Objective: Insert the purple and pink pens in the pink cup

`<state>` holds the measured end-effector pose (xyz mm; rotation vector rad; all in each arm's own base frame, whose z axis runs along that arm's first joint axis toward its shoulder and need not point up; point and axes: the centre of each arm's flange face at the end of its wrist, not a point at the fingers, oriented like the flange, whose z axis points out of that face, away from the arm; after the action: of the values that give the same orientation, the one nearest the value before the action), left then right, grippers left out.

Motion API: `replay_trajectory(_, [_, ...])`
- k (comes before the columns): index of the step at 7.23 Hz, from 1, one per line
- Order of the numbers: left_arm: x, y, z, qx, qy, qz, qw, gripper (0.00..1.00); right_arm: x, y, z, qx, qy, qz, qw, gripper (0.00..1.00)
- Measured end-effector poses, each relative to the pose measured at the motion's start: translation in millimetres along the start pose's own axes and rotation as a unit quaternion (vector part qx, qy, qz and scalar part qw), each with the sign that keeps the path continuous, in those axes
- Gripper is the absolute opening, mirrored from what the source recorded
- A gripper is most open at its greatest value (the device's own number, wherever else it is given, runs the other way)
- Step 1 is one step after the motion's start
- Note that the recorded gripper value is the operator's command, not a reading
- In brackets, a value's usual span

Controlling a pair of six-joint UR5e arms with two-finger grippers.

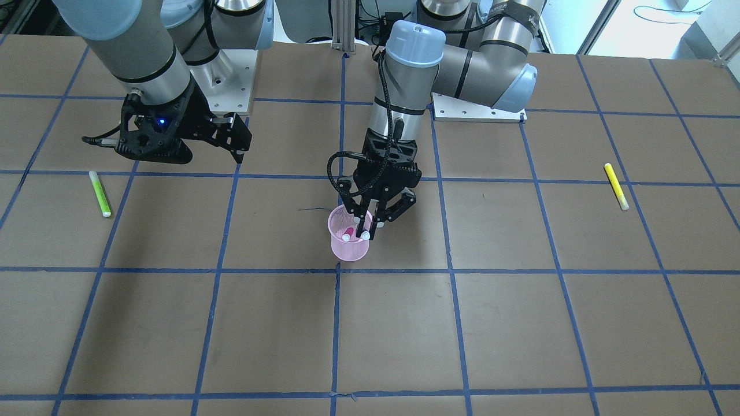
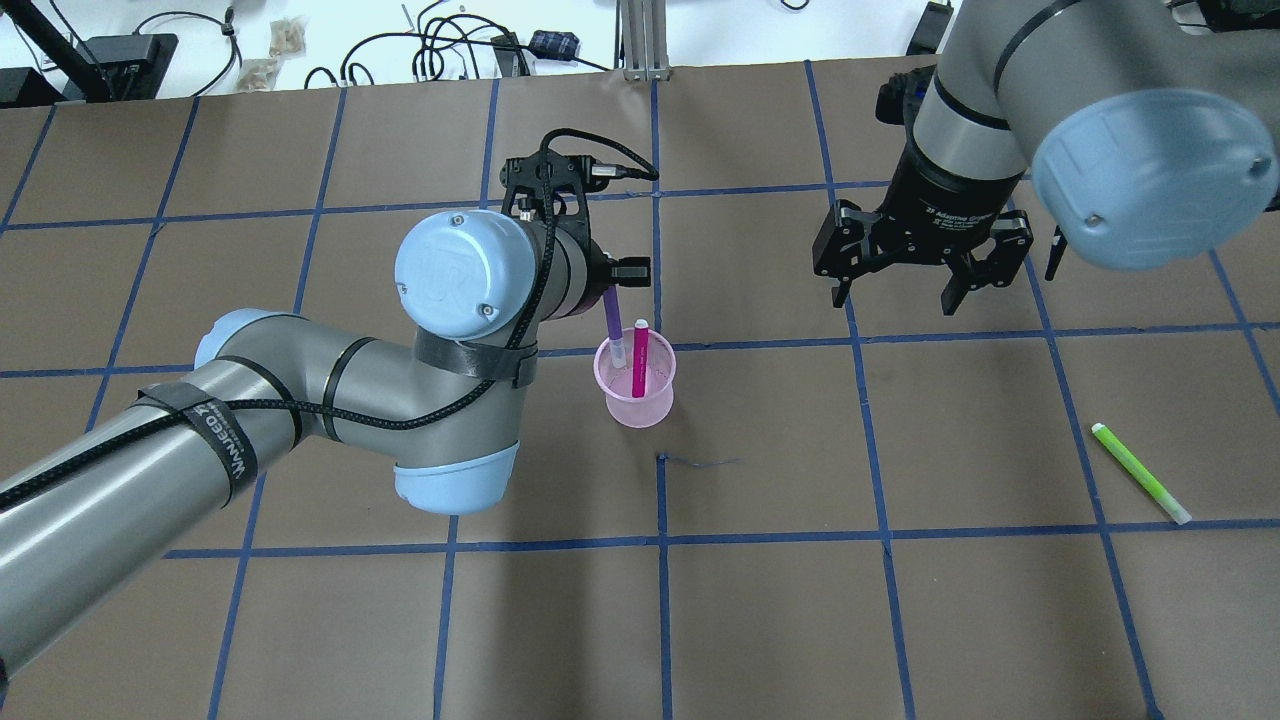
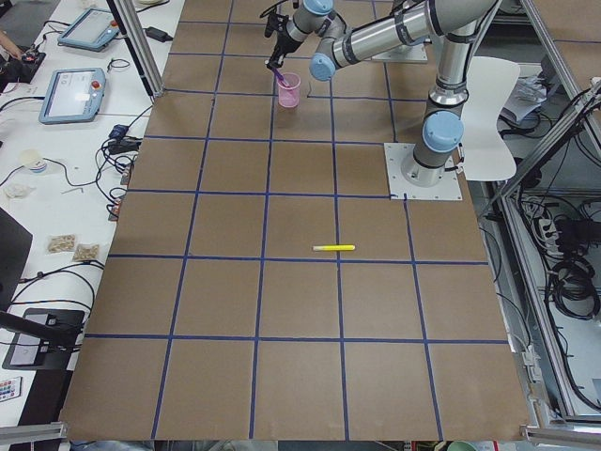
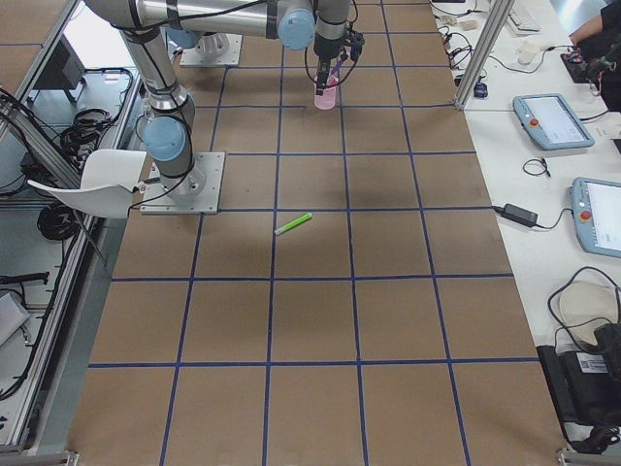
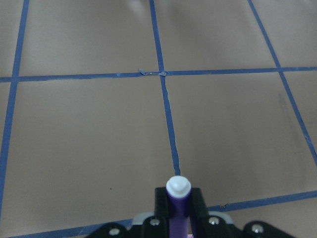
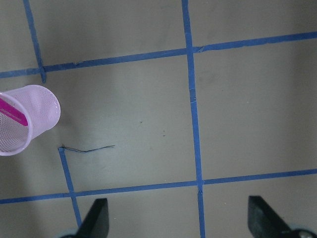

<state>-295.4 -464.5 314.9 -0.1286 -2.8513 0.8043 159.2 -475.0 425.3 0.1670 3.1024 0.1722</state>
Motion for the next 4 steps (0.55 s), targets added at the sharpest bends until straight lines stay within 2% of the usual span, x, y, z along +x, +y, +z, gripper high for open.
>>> replay_trajectory(1, [-0.2,2.2,1.2,-0.002,0.0,0.0,1.0,0.62,2.0,2.8,-0.8,0.003,0.009,0.0,1.0,1.0])
replay_trajectory(2, [-0.2,3.7,2.3,-0.004,0.0,-0.001,1.0,0.72,5.2,4.4,-2.7,0.007,0.024,0.001,0.9997,1.0])
replay_trajectory(3, [0.0,4.2,2.8,-0.005,0.0,-0.001,1.0,0.78,7.2,5.4,-4.5,0.011,0.033,0.001,0.9994,1.0])
replay_trajectory(4, [-0.3,3.2,2.5,-0.004,0.0,-0.001,1.0,0.87,7.7,5.8,-6.9,0.014,0.035,0.002,0.9993,1.0])
